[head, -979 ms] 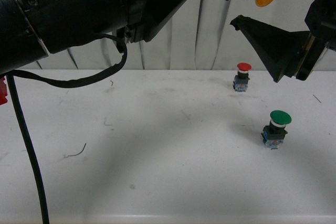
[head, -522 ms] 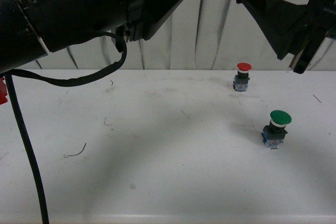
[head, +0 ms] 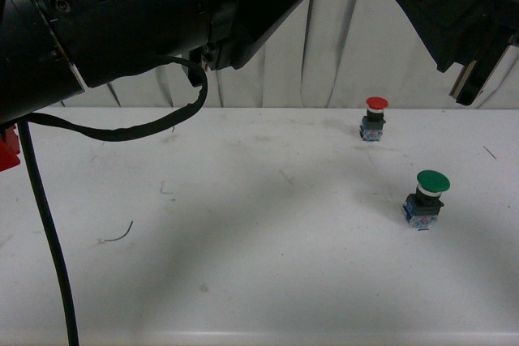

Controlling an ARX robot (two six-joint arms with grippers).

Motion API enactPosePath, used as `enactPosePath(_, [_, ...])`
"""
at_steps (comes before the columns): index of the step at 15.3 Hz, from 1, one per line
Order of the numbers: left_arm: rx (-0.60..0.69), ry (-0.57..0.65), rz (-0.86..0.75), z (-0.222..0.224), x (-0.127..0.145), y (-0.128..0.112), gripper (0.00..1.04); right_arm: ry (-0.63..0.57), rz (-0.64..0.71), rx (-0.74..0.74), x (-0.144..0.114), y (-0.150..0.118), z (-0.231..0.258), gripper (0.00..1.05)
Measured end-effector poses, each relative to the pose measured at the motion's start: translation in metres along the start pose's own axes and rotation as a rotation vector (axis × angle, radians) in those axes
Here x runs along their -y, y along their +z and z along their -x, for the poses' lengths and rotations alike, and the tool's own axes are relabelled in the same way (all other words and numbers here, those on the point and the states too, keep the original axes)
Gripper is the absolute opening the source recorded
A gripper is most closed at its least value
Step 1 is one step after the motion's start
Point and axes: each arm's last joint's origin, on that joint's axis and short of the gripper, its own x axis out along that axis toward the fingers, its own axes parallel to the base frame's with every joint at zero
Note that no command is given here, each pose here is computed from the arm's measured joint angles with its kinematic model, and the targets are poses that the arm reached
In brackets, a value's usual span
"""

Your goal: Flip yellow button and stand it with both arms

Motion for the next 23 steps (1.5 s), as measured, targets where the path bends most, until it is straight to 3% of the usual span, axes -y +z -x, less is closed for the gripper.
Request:
enactPosePath(3, [0.002,0.006,-0.005,0.001,-0.001,0.001,0.28,-0.004,0.006,-0.001,0.002,0.001,0.001,0.29])
enactPosePath(7, [0.03,0.022,-0.016,0.007,-0.004,0.01,0.71,-0.023,0.043,-0.009,0.008,0.001,0.002,0.29])
enactPosePath(10, [0.231,0.118,-0.087,0.037,-0.009,0.051,1.0,-0.066,0.067,0.033,0.016,0.009,0.011,0.29])
enactPosePath(12, [0.328,0.214,-0.171,0.065,-0.009,0.064,0.98,-0.063,0.096,0.027,0.016,0.009,0.011,0.29])
enactPosePath(14, [0.389,0.304,-0.299,0.093,0.008,0.073,0.98,-0.073,0.133,0.045,0.017,0.014,0.015,0.29])
enactPosePath(17, [0.35,0.535,-0.451,0.129,0.03,0.061,0.98,-0.071,0.187,0.059,0.015,0.018,0.014,0.29])
enactPosePath(18, [0.326,0.692,-0.527,0.14,0.039,0.055,0.94,-0.067,0.207,0.06,0.014,0.018,0.014,0.29])
enactPosePath(19, [0.326,0.863,-0.656,0.161,0.053,0.052,0.81,-0.065,0.217,0.059,0.014,0.019,0.013,0.29])
enactPosePath(20, [0.308,0.95,-0.75,0.177,0.059,0.043,0.7,-0.064,0.232,0.062,0.013,0.02,0.013,0.29])
enactPosePath(23, [0.214,0.986,-0.853,0.194,0.051,0.013,0.34,-0.043,0.282,0.072,0.007,0.024,0.01,0.29])
